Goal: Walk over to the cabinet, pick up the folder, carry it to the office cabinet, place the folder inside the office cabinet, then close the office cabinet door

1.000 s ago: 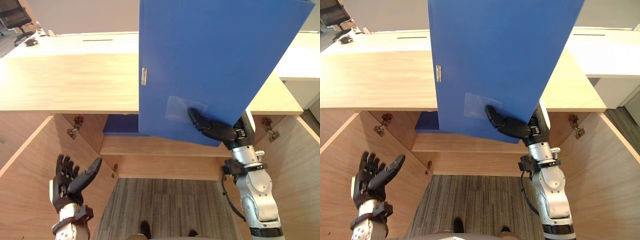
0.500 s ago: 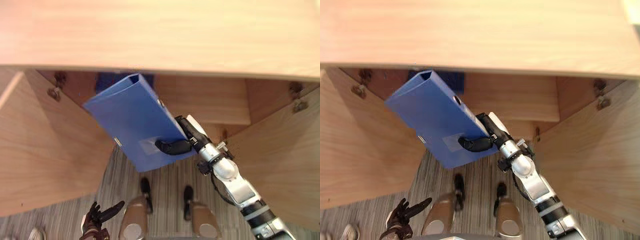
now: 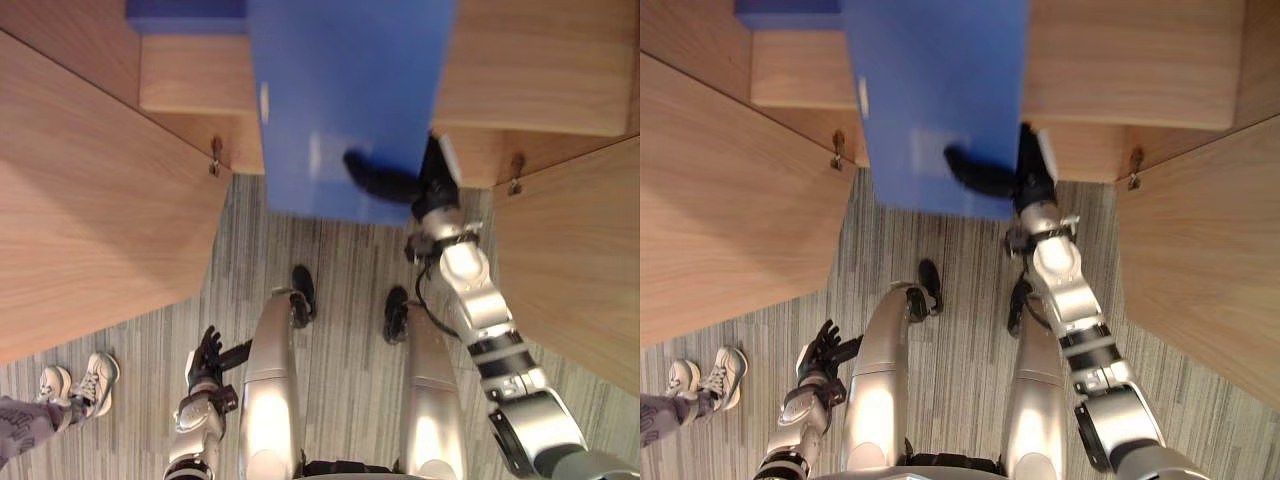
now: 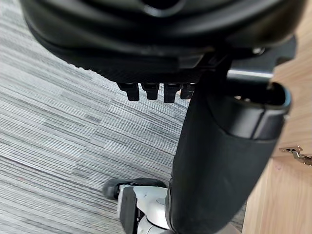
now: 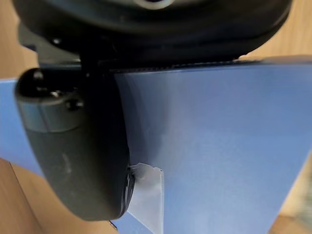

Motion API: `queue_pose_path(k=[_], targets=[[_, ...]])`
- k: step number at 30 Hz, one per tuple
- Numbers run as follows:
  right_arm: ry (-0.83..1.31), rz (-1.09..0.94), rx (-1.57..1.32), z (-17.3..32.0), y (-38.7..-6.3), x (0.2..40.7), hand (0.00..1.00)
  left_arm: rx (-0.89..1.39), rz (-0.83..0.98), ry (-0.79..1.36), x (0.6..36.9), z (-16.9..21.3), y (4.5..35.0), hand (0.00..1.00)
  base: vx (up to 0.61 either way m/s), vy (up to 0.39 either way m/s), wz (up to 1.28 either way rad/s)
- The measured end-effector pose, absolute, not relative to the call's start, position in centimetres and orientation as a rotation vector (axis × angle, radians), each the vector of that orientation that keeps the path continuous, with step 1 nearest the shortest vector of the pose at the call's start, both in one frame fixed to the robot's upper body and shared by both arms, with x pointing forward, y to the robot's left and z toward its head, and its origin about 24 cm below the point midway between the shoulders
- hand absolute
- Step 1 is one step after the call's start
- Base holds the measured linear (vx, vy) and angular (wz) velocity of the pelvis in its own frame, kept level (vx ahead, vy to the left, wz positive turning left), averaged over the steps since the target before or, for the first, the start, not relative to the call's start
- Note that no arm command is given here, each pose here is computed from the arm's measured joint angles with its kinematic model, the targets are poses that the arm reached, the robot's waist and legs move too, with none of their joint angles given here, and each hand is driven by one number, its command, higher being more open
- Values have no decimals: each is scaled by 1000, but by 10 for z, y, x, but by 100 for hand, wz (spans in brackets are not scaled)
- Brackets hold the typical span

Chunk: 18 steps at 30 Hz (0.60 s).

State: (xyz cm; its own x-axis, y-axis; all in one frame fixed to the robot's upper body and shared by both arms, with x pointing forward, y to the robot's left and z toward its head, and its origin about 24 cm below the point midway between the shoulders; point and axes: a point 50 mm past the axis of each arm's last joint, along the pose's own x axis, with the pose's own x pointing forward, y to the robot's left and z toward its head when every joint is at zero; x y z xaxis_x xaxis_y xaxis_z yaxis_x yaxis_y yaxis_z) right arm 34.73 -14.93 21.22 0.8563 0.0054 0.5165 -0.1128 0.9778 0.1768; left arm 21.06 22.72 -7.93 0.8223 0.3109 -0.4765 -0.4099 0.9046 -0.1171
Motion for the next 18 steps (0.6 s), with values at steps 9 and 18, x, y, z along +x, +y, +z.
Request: queue_pose_path(k=[9,18], targets=[[-739,-56,895,284,-162,348,0,-251,381,298,226,-47,219,100,-23,-60,4],[-631,-72,1095,304,-166,374,100,-259,250,127,252,-9,190,100,0,-60,3]])
